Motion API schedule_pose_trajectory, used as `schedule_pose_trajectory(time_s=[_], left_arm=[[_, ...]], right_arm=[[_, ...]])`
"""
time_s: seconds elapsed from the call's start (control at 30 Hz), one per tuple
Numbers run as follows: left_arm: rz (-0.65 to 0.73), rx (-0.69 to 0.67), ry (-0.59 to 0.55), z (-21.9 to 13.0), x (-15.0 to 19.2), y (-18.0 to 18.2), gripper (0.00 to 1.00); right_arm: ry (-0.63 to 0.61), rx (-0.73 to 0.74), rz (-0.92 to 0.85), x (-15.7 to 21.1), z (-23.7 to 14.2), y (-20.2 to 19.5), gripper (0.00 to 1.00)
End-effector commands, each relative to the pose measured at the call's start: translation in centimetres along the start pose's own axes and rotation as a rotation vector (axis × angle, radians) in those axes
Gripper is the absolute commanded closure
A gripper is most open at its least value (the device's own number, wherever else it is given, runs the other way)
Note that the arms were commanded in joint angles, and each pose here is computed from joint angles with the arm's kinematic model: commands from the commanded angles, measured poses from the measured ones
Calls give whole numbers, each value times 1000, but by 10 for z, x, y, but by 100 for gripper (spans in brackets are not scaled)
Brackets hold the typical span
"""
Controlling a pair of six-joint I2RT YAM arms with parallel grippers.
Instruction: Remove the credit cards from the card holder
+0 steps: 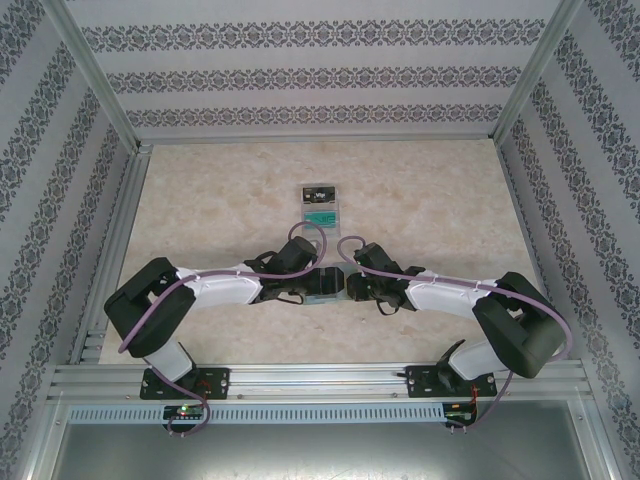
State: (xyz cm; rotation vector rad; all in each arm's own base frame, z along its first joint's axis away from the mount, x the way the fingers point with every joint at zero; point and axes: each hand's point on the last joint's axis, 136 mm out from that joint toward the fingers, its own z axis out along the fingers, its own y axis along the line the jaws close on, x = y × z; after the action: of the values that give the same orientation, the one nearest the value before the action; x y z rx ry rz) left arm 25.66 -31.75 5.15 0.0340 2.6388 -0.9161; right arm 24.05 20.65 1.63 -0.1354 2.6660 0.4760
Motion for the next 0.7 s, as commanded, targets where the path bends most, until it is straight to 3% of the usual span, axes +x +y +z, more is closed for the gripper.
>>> schedule_pose_trajectory(time_s=[0.0,0.23,0.47,0.67], left_arm=[[-37,33,80,13,24,2,9],[-14,-7,49,0,19,6,9],[4,-54,39,-7,18,14,9],[11,-53,25,-13,15,11,9]], right_arm=[[31,-24,12,4,5,5,73],[15,-3,8,2,1,1,73],[-81,34,24,-9,-17,-12,72],[-32,44,43,-4,-7,-16,73]])
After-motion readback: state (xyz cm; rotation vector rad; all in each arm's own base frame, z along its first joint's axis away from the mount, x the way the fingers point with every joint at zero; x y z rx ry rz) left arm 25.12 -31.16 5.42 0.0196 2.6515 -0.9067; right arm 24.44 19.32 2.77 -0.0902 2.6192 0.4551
